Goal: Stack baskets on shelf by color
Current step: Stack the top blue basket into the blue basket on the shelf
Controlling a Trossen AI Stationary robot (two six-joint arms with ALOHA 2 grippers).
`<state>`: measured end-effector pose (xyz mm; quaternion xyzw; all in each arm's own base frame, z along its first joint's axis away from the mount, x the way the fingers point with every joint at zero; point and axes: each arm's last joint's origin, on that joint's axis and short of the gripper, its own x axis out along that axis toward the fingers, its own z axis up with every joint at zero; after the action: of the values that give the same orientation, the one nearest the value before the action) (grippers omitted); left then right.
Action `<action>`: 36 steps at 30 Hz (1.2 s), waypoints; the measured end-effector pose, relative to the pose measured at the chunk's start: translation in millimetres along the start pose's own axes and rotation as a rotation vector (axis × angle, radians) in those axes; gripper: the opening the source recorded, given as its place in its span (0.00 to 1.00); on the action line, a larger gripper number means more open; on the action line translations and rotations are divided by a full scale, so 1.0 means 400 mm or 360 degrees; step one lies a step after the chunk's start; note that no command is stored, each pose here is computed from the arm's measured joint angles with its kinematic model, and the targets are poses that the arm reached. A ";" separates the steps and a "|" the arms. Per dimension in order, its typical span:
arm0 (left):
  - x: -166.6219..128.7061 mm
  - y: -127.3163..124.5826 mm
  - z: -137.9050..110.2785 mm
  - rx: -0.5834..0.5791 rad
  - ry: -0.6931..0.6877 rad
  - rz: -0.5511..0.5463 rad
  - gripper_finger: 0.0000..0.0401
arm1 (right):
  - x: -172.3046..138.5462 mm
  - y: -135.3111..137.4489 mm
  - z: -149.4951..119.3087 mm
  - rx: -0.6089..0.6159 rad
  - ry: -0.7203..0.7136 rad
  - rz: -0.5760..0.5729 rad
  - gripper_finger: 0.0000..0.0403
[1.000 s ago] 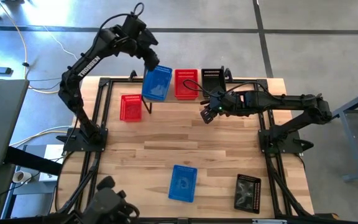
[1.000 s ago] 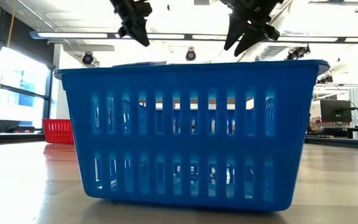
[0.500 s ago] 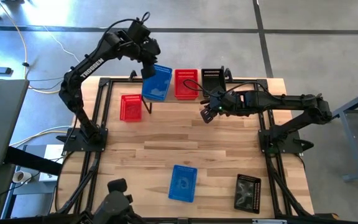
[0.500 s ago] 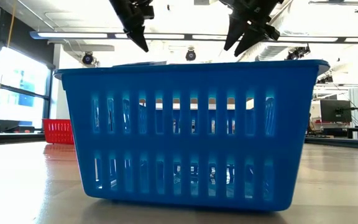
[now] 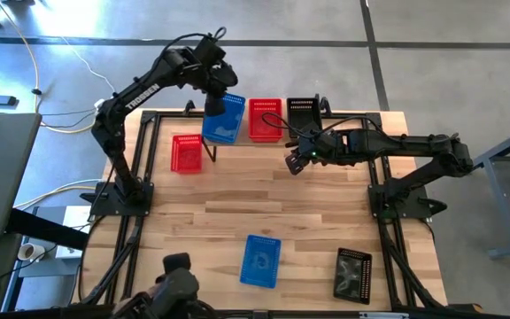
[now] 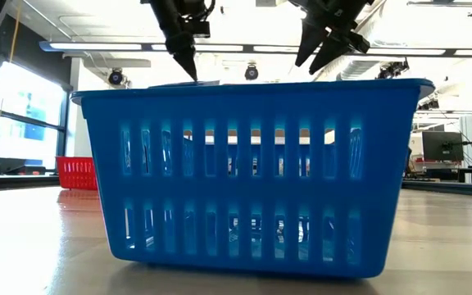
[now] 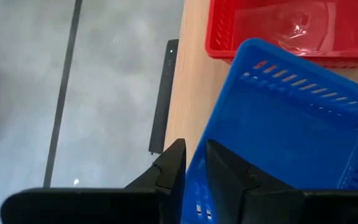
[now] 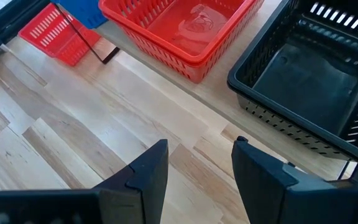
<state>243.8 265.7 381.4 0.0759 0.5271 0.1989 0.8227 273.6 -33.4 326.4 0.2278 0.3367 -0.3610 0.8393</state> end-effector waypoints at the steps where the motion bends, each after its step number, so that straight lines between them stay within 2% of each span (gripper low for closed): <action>1: 0.002 -0.002 0.002 0.0002 0.0004 0.0001 0.14 | 0.000 0.000 0.000 0.0000 -0.0001 -0.0001 0.40; 12: 0.001 -0.004 0.003 0.0046 0.0051 0.0066 0.25 | 0.000 0.000 0.000 0.0030 -0.0006 -0.0006 0.40; 15: -0.002 -0.002 0.003 -0.0086 0.0108 0.0150 0.28 | 0.000 0.000 0.000 0.0030 -0.0006 -0.0006 0.40; 20: -0.040 -0.004 -0.003 -0.0299 0.0122 0.0096 0.29 | 0.000 0.000 0.000 0.0030 -0.0006 -0.0006 0.40; 23: -0.057 -0.009 -0.011 -0.0374 0.0179 0.0062 0.29 | 0.000 0.000 0.000 0.0030 -0.0006 -0.0005 0.40; 29: -0.064 -0.026 -0.033 -0.0666 0.0321 -0.0045 0.29 | 0.000 0.000 0.000 0.0030 -0.0005 -0.0004 0.40; 36: -0.064 -0.006 -0.051 -0.1018 0.0347 -0.0003 0.29 | 0.000 0.000 0.000 0.0014 -0.0005 -0.0004 0.40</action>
<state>216.8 251.2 393.4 -0.2082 0.5231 0.3604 0.7437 273.6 -33.5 326.5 0.2304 0.3341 -0.3639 0.8384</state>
